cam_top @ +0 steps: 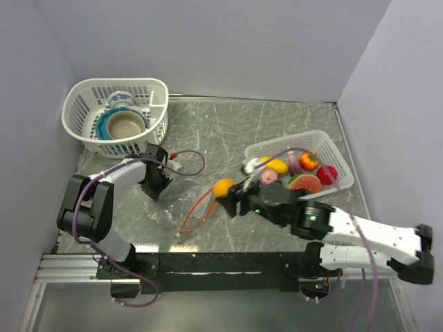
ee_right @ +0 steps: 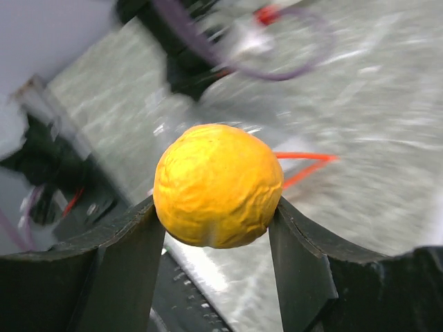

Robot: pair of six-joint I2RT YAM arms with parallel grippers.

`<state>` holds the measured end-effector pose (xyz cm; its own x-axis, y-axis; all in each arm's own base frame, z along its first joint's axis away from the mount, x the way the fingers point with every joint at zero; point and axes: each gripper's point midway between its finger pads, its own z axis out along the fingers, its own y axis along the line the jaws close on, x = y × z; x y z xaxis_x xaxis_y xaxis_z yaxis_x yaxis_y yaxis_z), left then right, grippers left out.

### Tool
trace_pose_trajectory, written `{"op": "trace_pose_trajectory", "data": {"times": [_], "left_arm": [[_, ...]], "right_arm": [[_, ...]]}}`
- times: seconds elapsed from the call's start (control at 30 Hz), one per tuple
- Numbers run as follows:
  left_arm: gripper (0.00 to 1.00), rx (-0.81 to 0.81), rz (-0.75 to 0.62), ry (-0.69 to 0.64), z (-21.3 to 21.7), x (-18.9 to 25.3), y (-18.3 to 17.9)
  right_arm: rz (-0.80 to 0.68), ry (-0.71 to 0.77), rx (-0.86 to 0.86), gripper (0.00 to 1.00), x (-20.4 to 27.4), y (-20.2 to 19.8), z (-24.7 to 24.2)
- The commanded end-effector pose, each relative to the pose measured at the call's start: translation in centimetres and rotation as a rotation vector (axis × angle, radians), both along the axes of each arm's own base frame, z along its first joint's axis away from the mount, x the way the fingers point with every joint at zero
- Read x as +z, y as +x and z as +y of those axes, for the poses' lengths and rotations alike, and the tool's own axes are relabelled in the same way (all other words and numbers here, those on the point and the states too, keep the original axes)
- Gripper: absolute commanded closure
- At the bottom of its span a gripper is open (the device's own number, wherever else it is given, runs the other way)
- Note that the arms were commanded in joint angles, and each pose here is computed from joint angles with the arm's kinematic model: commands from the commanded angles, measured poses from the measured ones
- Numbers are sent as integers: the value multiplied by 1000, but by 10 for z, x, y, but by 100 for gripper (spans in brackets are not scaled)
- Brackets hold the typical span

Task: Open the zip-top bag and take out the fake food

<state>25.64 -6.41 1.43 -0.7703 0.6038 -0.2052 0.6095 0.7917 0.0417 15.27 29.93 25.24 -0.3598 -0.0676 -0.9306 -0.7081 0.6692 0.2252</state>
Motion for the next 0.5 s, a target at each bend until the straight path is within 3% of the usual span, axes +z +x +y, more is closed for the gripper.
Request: {"op": "trace_pose_trajectory", "data": {"times": [0.0, 0.1, 0.2, 0.4, 0.47], "left_arm": [[99, -19, -20, -41, -5, 5, 6], [99, -21, -36, -74, -10, 13, 8], [99, -29, -69, -122, -18, 28, 13], [99, -51, -144, -287, -47, 75, 26], [99, -59, -187, -343, -56, 94, 31]], "right_arm": [[-32, 27, -368, 58, 17, 48, -89], [-53, 19, -634, 58, 13, 79, -147], [-24, -47, -846, 50, -10, 104, -187], [109, -58, -1035, 34, -59, 134, -225], [139, -40, -1088, 10, -67, 141, -239]]}}
